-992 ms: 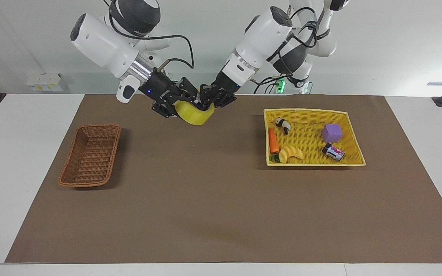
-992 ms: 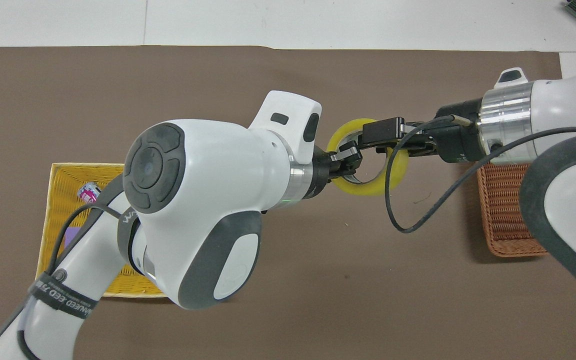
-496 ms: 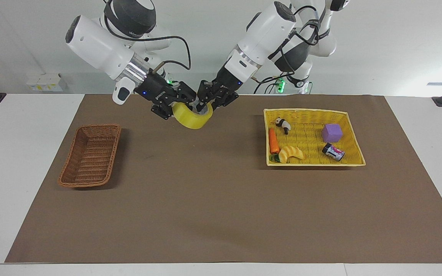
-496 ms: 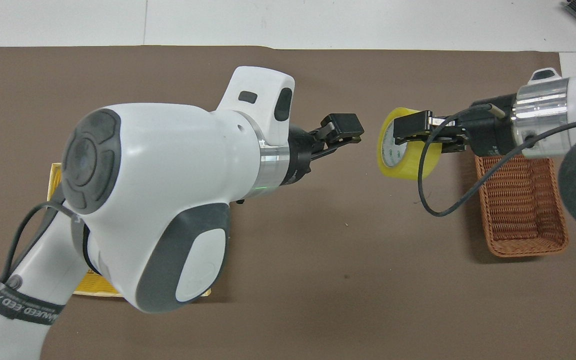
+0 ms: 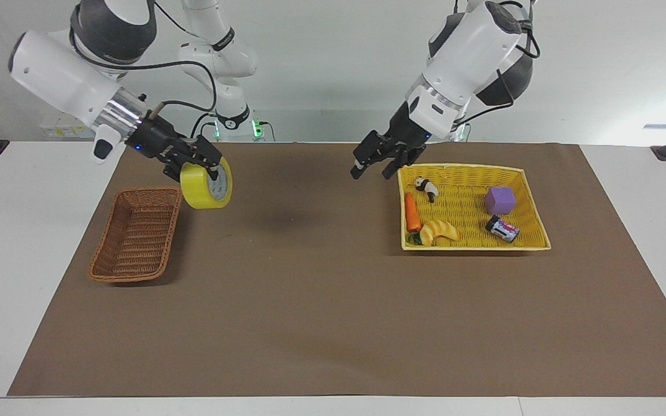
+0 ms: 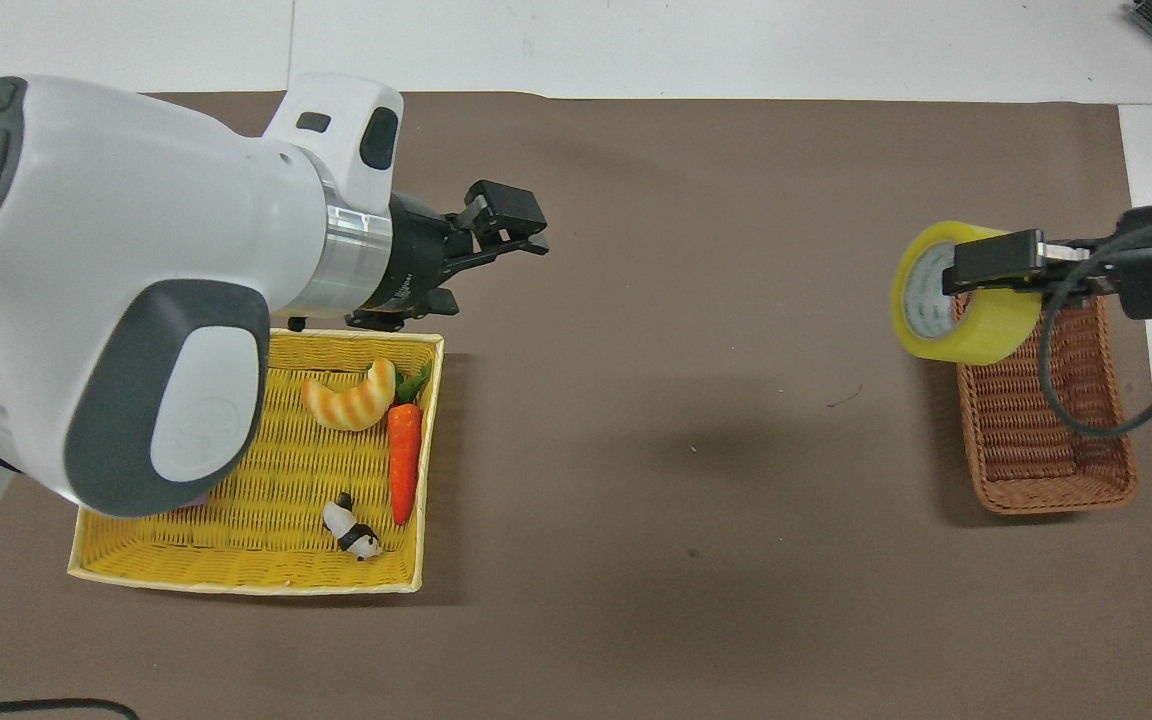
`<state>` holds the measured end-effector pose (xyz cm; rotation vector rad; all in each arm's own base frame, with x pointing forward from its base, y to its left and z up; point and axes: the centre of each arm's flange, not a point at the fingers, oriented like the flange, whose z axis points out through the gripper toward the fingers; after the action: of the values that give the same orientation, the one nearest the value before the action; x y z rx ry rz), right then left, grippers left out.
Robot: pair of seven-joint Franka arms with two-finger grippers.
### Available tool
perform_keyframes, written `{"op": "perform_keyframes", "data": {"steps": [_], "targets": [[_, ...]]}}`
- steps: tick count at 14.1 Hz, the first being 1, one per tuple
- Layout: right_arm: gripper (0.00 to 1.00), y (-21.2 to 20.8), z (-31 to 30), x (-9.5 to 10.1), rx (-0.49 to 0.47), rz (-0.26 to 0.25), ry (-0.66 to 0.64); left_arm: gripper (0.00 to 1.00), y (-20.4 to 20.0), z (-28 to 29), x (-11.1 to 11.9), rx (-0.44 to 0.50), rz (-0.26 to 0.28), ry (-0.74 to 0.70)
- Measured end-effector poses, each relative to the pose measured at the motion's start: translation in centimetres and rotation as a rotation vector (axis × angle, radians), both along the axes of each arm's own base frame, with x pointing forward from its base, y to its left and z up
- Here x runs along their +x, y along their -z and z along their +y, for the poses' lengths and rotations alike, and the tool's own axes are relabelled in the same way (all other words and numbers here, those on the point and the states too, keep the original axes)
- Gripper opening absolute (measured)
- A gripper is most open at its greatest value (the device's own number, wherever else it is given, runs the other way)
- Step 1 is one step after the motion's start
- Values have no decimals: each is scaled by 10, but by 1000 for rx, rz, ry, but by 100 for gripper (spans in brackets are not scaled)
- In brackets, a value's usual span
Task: Move tape to another basket
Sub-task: 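Lower the tape into the brown wicker basket with the right gripper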
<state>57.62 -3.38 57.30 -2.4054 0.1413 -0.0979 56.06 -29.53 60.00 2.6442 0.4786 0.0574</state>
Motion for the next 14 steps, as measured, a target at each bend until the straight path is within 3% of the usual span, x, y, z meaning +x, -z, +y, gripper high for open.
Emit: {"op": "perform_keyframes", "data": {"steps": [3,6,8,14], "targets": [[0,8,-48,-10,-156,19,-1,100,10,48,15,178,-39,81],[0,17,-62,-16,-338,61,-39,100,13,104,32,248,-63,159],[0,29,-69,-19,-410,76,-93,100,18,143,39,308,-61,242],[0,142,-122,-23,-658,74,-259,100,-7,237,25,387,-65,444]]}}
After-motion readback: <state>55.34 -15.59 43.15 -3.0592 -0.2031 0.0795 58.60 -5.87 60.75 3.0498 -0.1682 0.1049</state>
